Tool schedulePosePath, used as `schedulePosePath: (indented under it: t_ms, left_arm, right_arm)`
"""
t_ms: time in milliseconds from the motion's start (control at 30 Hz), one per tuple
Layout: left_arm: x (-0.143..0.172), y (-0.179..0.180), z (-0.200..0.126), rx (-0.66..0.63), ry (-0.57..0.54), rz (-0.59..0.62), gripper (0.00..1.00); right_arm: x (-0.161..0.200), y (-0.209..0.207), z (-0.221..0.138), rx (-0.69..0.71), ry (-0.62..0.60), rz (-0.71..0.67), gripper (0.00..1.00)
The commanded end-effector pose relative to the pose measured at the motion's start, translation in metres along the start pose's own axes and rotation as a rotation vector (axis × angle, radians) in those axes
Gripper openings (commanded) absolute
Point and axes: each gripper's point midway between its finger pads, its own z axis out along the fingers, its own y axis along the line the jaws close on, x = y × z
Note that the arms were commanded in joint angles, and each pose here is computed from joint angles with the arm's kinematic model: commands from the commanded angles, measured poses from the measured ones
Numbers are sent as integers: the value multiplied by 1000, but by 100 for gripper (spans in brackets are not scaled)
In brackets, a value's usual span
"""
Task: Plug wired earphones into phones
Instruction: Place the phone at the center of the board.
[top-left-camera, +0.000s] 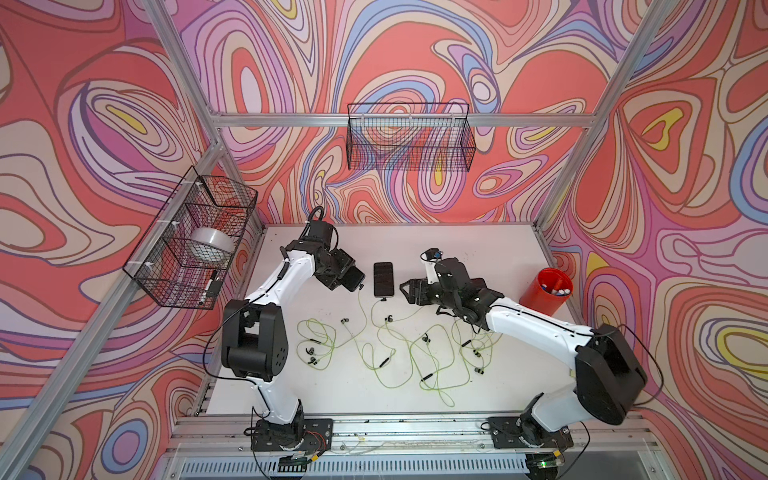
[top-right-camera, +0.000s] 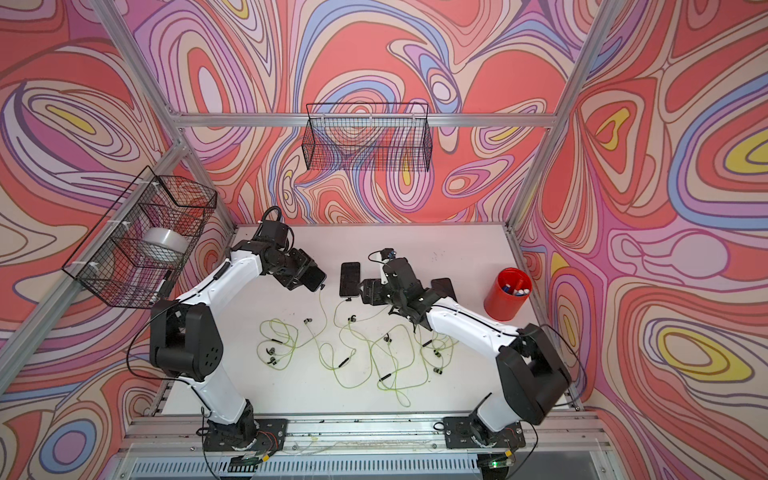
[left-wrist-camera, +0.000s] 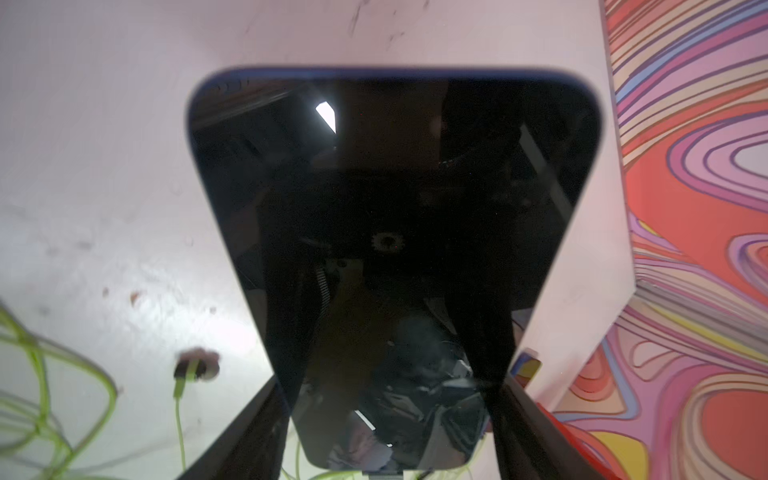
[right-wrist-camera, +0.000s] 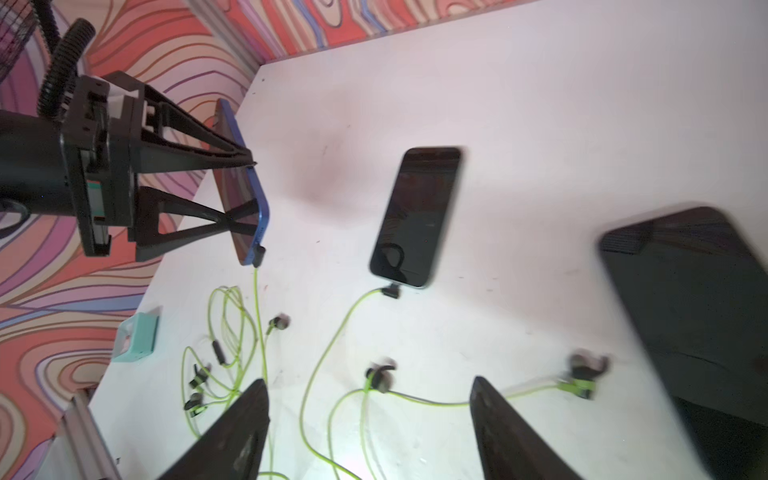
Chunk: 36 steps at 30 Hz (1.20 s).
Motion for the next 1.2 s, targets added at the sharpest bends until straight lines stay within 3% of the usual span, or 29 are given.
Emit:
schedulePosePath:
  t_ms: [0,167,267,533,800,1000,1167]
  left_arm:
    - [-13,16,4,-147,-27,325,0]
    - [-16,10,32,-254,-2,601,0]
    - [-16,2,47,-254,-22,689,0]
    - [-26,-1,79,-301,22,809,0]
    - [-19,14,107,-332,92,782,0]
    - [-13,22,116,-336,111,742,13]
    - [-11,22,113,-333,112,736,52]
  right_arm:
    - [15,-58,-25,208,47,-86,82]
    - [8,-136,-52,468,-25,-94,98]
    - [-2,-163,-62,568,-117,-163,98]
    - [7,-236,-71,739,-172,-204,98]
    - [15,-278,-74,781,-255,-131,98]
    - [6,-284,-70,767,-340,-135,98]
    - [-7,-282,-63,728,-409,-143,98]
